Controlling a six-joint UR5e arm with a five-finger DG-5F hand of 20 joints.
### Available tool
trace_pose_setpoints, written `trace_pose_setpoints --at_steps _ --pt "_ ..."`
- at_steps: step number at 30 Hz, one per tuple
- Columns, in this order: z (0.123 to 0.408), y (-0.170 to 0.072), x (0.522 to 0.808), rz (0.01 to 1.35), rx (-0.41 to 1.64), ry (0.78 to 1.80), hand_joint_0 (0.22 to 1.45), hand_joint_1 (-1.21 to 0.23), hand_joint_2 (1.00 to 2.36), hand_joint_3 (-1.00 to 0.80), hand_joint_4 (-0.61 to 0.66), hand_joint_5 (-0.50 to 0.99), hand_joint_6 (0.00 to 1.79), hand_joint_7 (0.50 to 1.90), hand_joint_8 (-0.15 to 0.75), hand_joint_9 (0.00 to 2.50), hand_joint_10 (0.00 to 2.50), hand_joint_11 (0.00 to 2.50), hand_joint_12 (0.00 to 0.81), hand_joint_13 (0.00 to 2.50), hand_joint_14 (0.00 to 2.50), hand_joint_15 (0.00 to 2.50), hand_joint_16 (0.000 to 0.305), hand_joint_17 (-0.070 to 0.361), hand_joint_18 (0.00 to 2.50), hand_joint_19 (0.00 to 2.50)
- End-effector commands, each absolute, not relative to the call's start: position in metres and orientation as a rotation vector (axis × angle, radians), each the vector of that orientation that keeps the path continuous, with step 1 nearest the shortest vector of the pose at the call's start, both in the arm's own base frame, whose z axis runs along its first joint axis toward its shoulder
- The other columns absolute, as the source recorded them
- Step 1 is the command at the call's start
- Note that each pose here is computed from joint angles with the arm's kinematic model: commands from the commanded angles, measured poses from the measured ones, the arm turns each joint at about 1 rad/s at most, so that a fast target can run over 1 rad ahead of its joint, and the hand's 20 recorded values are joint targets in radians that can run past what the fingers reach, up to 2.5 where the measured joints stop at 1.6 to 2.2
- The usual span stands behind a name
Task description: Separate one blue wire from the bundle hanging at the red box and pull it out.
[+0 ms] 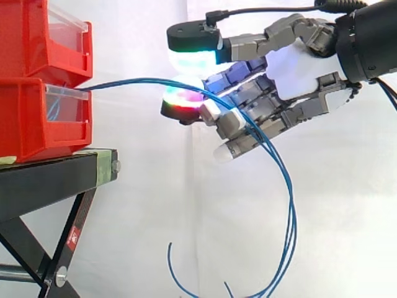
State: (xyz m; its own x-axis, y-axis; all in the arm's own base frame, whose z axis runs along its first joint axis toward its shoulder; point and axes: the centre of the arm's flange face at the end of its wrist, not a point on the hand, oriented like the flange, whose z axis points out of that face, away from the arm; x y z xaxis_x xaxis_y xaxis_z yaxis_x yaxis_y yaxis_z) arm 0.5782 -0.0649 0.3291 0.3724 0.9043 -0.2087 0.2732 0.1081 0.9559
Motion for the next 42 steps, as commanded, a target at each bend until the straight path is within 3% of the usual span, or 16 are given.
trace_pose_setpoints --at_steps 1,6,10,20,31,42 --pt "0.3287 -0.0648 0.578 0.59 1.363 1.204 0.53 -0.83 1.0 -0.49 0.17 -0.21 0.9 0.9 0.319 0.98 0.02 1.26 0.41 1.11 0.02 1.39 0.057 0.128 0.61 0.43" --pt "0.3295 -0.0648 0.5796 0.468 1.237 1.295 0.53 -0.84 1.0 -0.5 0.17 -0.21 0.9 0.9 0.319 0.98 0.02 1.25 0.41 1.11 0.02 1.38 0.057 0.127 0.61 0.43" --pt "0.3311 -0.0636 0.5826 0.449 1.198 1.297 0.54 -0.85 1.0 -0.49 0.17 -0.21 0.9 0.9 0.317 0.98 0.02 1.24 0.406 1.1 0.02 1.39 0.056 0.126 0.61 0.43" --pt "0.3328 -0.0593 0.5854 0.486 1.207 1.272 0.56 -0.76 1.01 -0.44 0.16 -0.21 0.9 0.89 0.317 1.01 0.02 1.26 0.407 1.14 0.02 1.39 0.054 0.123 0.62 0.45" --pt "0.3349 -0.0581 0.5876 0.642 1.33 1.143 0.58 -0.74 1.01 -0.39 0.16 -0.2 0.9 0.89 0.312 1.02 0.02 1.25 0.391 1.14 0.02 1.39 0.053 0.12 0.63 0.45" --pt "0.3341 -0.0589 0.5877 0.659 1.349 1.126 0.6 -0.7 1.01 -0.35 0.15 -0.2 0.9 0.9 0.314 1.04 0.02 1.25 0.393 1.14 0.02 1.39 0.052 0.116 0.64 0.47"
